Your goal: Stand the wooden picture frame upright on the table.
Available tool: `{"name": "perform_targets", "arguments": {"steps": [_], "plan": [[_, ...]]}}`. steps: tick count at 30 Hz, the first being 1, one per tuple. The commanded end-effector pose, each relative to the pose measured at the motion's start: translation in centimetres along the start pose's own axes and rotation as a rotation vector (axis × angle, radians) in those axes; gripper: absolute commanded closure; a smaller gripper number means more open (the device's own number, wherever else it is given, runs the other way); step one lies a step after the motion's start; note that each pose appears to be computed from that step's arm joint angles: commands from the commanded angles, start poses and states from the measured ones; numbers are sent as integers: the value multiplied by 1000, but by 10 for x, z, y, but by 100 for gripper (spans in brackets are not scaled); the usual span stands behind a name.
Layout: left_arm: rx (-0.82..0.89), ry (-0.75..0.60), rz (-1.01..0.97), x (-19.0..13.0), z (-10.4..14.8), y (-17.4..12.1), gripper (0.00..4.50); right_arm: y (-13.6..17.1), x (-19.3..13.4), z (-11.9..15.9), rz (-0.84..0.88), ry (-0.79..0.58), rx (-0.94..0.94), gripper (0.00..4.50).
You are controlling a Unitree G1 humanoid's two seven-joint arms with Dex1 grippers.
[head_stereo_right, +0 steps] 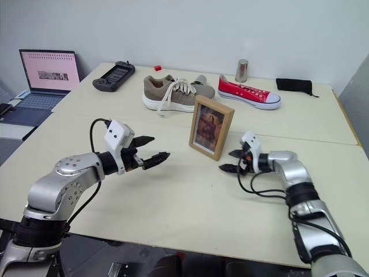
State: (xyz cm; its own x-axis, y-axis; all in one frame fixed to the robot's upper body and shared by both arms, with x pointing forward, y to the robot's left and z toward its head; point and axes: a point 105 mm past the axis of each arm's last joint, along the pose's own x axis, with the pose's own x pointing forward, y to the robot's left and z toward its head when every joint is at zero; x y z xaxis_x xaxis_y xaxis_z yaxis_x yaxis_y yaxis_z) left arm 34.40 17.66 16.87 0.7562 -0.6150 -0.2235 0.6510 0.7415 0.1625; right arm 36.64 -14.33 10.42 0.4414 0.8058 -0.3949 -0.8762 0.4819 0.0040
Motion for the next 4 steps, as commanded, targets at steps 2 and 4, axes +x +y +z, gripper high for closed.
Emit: {"name": "perform_targets", "arguments": {"steps": [2, 4], "plan": [[20, -25, 150, -9, 4, 35, 0, 16, -46, 50, -75, -156, -52, 7], [-32, -53, 183, -9, 5, 44, 0, 25, -54, 52, -104, -169, -39, 7]]}}
